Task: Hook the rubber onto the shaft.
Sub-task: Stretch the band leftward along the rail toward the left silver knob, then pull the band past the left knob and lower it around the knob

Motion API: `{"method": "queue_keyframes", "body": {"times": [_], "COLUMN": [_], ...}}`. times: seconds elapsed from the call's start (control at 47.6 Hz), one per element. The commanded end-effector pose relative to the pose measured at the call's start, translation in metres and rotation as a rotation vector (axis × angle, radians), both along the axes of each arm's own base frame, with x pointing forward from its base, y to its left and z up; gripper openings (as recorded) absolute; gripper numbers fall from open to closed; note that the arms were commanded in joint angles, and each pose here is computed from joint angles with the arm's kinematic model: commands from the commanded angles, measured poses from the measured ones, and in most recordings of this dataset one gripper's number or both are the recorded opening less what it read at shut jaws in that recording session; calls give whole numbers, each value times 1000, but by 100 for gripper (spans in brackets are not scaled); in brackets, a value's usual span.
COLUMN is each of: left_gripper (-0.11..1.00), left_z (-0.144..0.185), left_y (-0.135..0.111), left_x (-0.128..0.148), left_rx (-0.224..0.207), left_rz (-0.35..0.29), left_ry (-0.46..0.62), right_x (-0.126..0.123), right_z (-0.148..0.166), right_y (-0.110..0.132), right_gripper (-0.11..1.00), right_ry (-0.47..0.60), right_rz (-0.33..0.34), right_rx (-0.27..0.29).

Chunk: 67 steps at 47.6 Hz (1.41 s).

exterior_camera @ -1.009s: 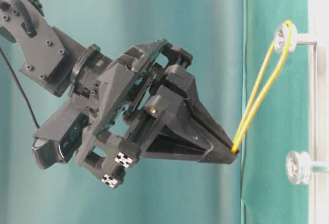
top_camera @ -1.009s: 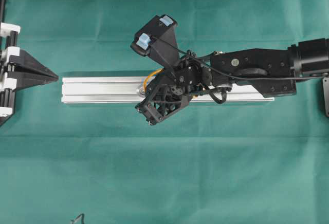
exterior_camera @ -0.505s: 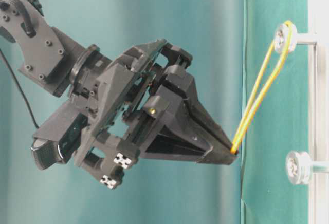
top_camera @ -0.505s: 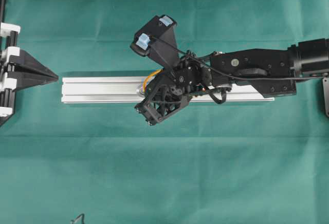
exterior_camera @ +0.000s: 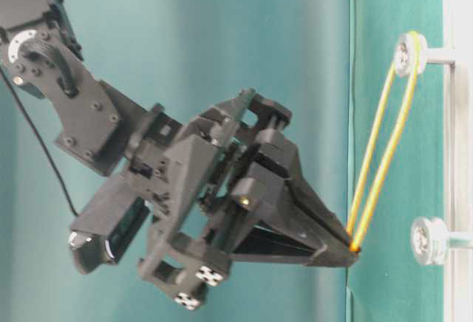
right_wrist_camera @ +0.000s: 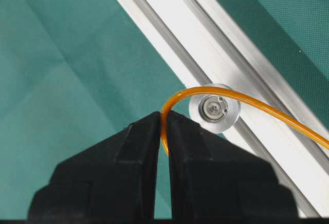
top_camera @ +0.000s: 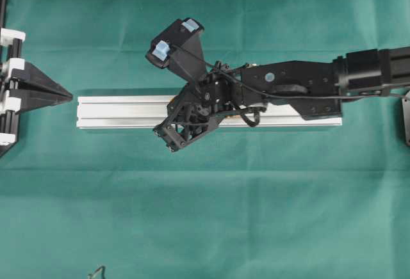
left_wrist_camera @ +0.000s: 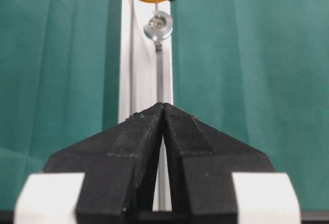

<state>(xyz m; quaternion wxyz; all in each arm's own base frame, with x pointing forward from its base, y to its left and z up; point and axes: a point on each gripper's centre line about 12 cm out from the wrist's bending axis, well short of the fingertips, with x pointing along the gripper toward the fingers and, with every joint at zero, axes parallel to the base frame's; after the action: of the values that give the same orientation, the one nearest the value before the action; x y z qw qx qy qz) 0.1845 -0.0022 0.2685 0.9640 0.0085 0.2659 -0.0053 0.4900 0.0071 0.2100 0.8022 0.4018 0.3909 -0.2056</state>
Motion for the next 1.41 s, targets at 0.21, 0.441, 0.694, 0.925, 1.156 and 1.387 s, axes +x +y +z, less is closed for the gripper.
{"method": "queue_keyframes", "body": {"times": [0.21,0.441,0.694,0.925,1.156,1.387], "left_gripper": [2,2,2,2,2,2], "left_z": [11,10,10,10,10,10], "left_y": [0,0,0,0,0,0], "left_x": [3,4,3,4,4,4], "left_rx": [3,1,1,0,0,0], "left_rz": [0,1,1,1,1,1], "left_ry": [-26,-23,-22,-23,-23,-23], "right_x": [9,13,17,21,23,24], "right_z": [6,-1,-5,-8,-11,-18], "right_y": [-4,-5,-8,-11,-13,-18], "right_gripper": [8,8,8,8,8,8], "right_ry": [-37,-49,-50,-64,-75,-61], "right_rz": [-5,-9,-15,-21,-42,-59], "right_rx": [-1,4,5,8,39,55]}}
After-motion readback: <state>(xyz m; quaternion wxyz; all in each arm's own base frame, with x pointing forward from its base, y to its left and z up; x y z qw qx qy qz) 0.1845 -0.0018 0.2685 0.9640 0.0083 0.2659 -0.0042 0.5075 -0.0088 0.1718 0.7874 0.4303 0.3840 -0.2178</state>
